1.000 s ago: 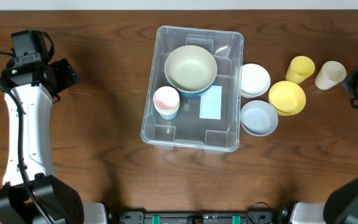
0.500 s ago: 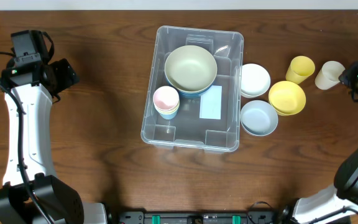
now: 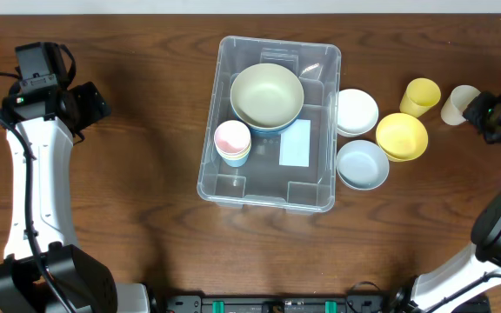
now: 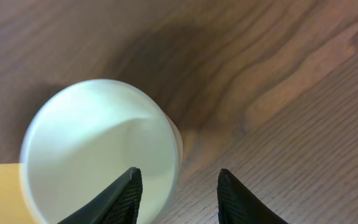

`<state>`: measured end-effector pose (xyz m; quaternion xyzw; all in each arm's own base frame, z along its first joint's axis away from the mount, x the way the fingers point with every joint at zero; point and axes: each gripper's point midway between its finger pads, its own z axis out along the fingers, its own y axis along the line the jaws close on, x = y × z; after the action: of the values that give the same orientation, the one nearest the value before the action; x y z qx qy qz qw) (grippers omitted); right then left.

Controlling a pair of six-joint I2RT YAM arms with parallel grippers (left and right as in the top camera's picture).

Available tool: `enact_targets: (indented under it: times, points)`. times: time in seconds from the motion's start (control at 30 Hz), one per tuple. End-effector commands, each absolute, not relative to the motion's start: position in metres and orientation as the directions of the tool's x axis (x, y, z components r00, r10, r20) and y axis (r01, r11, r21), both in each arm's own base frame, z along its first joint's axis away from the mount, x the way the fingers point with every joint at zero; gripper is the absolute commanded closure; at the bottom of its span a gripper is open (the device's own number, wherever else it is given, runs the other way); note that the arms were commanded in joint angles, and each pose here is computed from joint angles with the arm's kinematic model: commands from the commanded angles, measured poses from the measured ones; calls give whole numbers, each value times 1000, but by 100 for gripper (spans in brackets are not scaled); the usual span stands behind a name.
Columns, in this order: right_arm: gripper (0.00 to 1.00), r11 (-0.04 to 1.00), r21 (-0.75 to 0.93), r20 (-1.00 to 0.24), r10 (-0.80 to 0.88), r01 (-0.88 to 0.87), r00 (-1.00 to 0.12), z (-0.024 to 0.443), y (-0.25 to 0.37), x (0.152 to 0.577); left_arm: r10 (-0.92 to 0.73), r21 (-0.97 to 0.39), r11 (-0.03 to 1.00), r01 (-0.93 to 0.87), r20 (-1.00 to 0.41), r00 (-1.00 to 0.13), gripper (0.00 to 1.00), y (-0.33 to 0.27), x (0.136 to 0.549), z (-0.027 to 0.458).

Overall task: Pack container
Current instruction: 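Grasp the cream cup rim with the right gripper, then carry the cream cup into the container and release it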

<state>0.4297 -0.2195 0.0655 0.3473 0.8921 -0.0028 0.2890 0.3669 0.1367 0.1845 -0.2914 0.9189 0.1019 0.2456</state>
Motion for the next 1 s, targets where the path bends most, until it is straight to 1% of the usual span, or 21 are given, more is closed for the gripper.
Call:
enact_targets:
  times: [0.0,0.1,0.17,0.23,0.27,0.3,0.47,0.7,0.8,0.9,0.97]
  points:
    - [59,760,195,-503,620,620,-602,55,-222,430,-472,41,808,-588,-552,-687,2,140,369,203]
    - [61,754,197,-496,628,626,-600,51,-222,430,-472,41,808,-588,-552,-687,2,140,369,203]
    - [80,755,197,-496,627,626,-600,51,-222,431,-472,41,808,-588,-552,-687,2,140,369,203]
    - [91,754,199,-504,626,626,-594,54,-224,431,-472,41,808,-588,-552,-687,2,140,369,203]
    - [96,755,200,-510,625,625,-591,57,-224,432,-472,41,808,-588,-552,-687,2,140,369,203]
    - [98,755,200,-513,624,624,-590,59,-225,432,-472,41,808,-588,-552,-687,2,140,369,203]
    - [99,758,166,-564,598,631,-570,93,-229,425,-472,41,808,-588,-552,-687,2,140,369,203]
    - [99,819,141,-679,489,556,-548,187,-204,407,-472,41,808,-588,-552,-687,2,140,369,203]
    - [99,861,138,-728,423,489,-540,232,-170,396,-472,41,808,-588,-552,-687,2,140,369,203]
    - [99,923,121,-771,319,366,-551,269,-119,388,-472,41,808,-588,-552,-687,2,140,369,203]
    - [99,956,117,-790,253,267,-558,284,-80,386,-472,41,808,-588,-552,-687,2,140,369,203]
